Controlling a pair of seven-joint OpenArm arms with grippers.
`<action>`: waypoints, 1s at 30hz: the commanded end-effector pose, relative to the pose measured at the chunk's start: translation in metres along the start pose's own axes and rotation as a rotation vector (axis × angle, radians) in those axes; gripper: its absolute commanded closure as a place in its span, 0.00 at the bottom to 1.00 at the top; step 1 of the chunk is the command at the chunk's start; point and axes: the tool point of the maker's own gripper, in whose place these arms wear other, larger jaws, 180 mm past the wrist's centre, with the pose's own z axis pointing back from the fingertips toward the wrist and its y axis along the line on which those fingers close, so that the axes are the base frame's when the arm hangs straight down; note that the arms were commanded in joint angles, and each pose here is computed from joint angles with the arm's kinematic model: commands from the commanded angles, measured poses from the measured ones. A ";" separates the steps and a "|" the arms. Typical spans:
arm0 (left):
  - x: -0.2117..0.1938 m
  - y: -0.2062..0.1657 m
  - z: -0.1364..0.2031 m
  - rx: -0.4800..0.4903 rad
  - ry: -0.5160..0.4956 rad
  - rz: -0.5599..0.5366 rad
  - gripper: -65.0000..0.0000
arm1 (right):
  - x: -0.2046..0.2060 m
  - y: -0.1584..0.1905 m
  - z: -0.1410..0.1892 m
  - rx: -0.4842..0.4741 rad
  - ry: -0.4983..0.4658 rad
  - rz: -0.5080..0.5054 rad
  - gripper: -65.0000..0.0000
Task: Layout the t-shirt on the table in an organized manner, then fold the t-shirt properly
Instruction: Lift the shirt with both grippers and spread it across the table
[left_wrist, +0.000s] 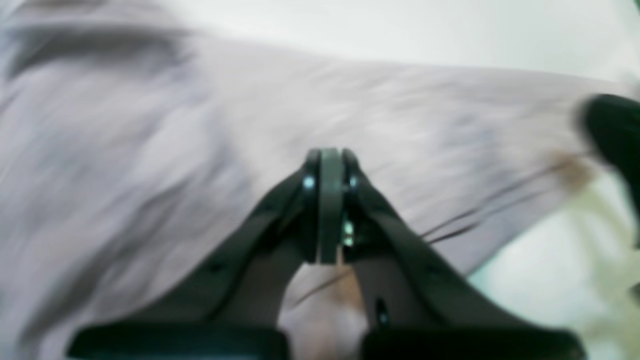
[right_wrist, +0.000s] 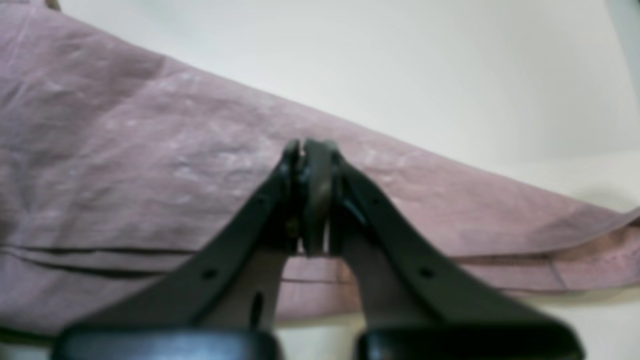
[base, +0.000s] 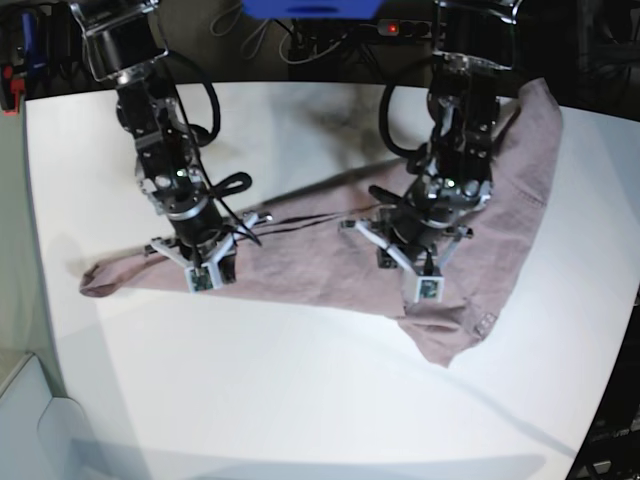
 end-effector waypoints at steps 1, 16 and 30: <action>0.029 -0.003 0.008 -0.012 -0.087 0.007 1.00 | 0.020 -0.002 0.000 -0.002 -0.057 0.006 0.95; -0.030 0.168 0.136 0.435 -0.075 0.182 0.25 | 0.029 0.143 0.044 0.309 0.044 0.015 0.49; -0.086 0.249 0.209 0.567 -0.013 0.378 0.25 | 0.024 0.191 0.019 0.385 0.095 0.026 0.41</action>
